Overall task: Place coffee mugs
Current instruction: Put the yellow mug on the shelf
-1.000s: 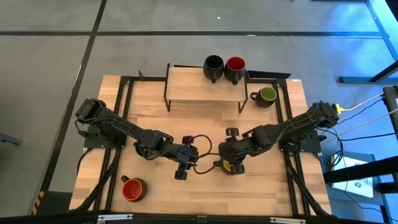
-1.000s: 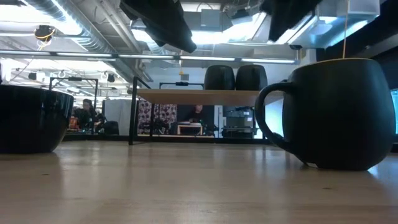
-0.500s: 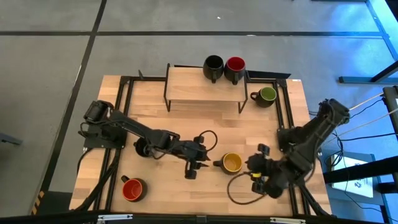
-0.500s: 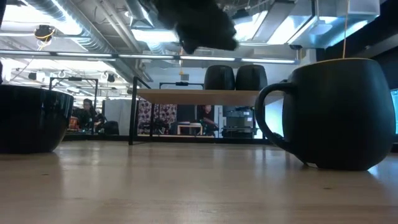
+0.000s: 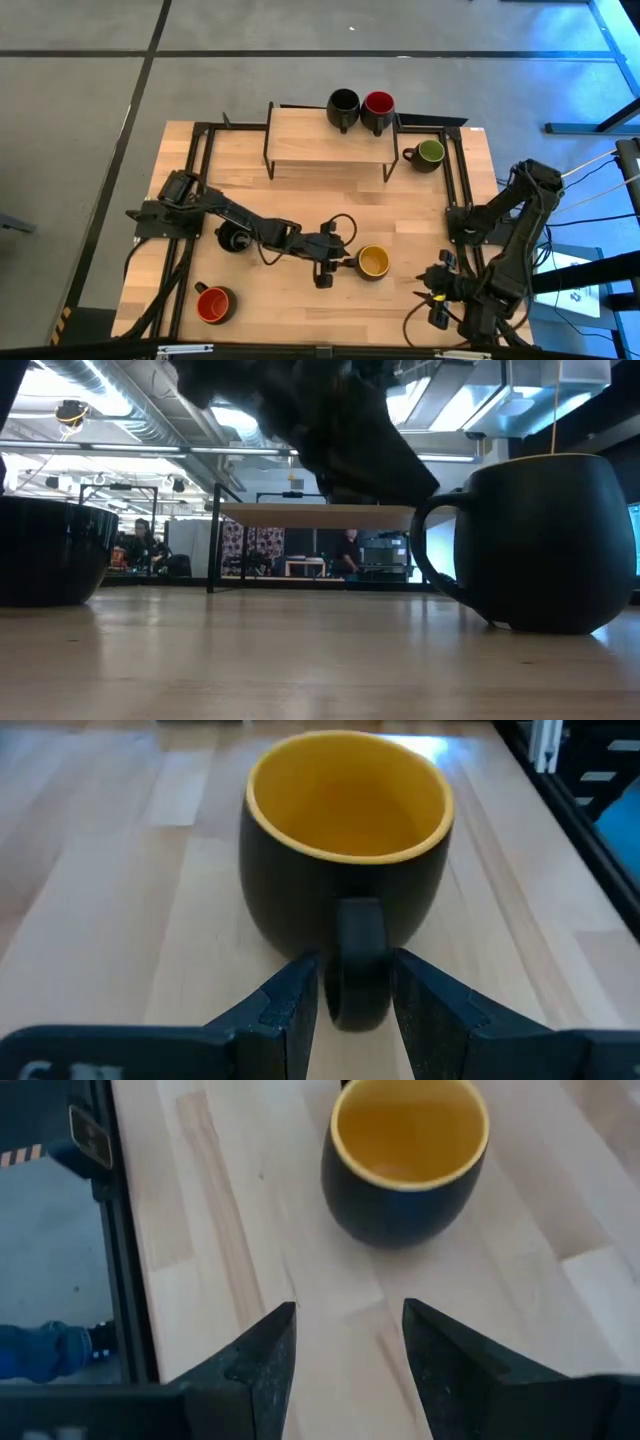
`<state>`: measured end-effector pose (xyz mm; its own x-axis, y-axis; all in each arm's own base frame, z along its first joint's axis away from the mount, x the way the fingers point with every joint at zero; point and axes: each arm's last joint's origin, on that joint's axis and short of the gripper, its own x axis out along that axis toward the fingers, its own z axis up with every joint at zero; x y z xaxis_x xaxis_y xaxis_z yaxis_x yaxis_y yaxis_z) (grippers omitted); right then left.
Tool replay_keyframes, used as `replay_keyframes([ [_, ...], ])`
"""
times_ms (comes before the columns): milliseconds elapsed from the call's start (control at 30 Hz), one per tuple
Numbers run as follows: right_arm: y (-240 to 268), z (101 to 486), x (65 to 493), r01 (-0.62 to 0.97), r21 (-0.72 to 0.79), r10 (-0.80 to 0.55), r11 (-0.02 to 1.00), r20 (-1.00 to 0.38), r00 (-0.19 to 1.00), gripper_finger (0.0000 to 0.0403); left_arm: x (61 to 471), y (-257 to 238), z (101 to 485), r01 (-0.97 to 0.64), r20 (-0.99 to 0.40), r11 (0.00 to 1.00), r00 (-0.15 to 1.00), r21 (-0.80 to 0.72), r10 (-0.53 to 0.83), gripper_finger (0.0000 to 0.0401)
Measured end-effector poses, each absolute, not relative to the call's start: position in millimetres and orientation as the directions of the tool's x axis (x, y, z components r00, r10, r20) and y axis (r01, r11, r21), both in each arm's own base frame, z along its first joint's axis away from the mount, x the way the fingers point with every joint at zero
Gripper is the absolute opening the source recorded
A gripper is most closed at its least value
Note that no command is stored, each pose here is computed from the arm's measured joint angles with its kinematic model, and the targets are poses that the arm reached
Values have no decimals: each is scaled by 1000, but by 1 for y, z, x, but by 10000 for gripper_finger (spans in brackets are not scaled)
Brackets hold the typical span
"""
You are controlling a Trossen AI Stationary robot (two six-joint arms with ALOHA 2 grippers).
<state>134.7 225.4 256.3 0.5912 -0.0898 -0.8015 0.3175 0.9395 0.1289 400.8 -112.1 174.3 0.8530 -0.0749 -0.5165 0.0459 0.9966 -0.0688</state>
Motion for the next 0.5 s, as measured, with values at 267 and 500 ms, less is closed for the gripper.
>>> replay_keyframes([
  [267,230,252,122,302,136,-71,944,-807,586,170,407,-114,147,-8,-539,997,842,-82,-37,121],
  [500,230,252,122,303,129,-77,944,-807,586,170,409,-113,147,-14,-522,998,852,-68,-24,113],
])
